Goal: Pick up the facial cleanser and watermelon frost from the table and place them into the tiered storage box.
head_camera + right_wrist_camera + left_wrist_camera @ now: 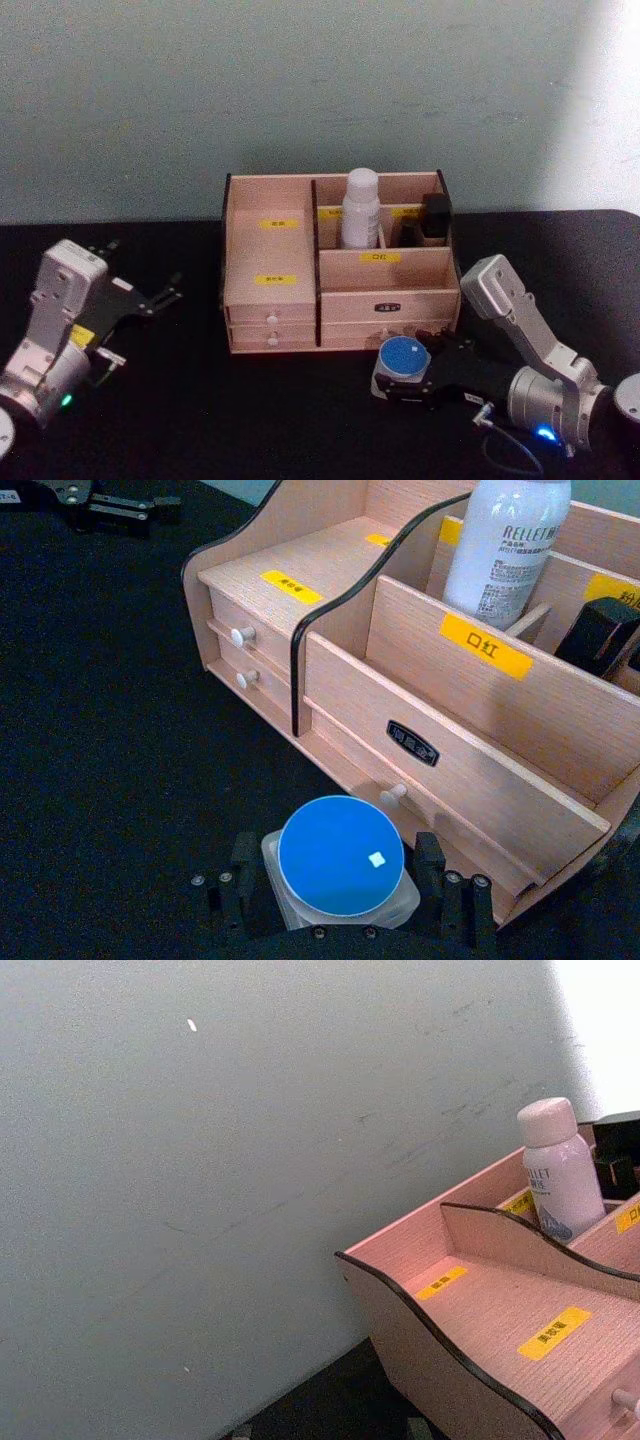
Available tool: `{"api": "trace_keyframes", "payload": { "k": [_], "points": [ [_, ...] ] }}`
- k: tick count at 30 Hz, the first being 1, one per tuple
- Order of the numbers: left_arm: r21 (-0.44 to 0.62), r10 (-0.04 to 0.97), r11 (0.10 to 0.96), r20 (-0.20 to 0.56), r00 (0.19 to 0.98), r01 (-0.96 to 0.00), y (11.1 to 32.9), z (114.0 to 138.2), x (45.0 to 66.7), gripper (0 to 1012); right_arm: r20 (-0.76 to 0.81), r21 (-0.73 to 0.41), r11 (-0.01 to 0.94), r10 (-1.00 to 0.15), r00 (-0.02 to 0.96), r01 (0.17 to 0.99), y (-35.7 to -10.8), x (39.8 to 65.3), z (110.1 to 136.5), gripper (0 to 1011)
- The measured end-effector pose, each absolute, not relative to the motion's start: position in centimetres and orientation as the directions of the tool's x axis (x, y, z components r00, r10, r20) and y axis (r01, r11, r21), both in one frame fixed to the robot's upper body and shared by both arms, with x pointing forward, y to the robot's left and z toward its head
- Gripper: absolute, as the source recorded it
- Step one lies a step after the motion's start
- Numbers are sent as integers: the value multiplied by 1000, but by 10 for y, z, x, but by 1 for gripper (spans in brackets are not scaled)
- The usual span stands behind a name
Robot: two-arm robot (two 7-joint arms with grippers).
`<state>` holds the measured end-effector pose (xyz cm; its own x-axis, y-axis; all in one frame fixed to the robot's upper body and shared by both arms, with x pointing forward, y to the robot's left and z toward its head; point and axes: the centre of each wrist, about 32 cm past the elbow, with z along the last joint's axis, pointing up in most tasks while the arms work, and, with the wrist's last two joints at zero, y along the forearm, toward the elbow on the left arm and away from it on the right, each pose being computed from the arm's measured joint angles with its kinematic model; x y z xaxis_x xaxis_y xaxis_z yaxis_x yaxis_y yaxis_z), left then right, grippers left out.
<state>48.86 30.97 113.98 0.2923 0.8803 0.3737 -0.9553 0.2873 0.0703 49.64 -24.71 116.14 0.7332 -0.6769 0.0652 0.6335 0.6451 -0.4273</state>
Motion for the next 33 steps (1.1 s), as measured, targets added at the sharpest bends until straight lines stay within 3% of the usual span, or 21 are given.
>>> {"api": "trace_keyframes", "payload": {
  "k": [18,29,33],
  "points": [
    [70,880,287,374,292,-955,310,1140,489,1001,66,-431,641,-679,731,635,-247,497,1162,995],
    [70,880,287,374,292,-955,310,1140,489,1001,66,-430,642,-679,731,635,-247,497,1162,719],
    [70,880,287,374,292,-955,310,1140,489,1001,66,-430,642,-679,731,635,-247,497,1162,719]
  ]
}}
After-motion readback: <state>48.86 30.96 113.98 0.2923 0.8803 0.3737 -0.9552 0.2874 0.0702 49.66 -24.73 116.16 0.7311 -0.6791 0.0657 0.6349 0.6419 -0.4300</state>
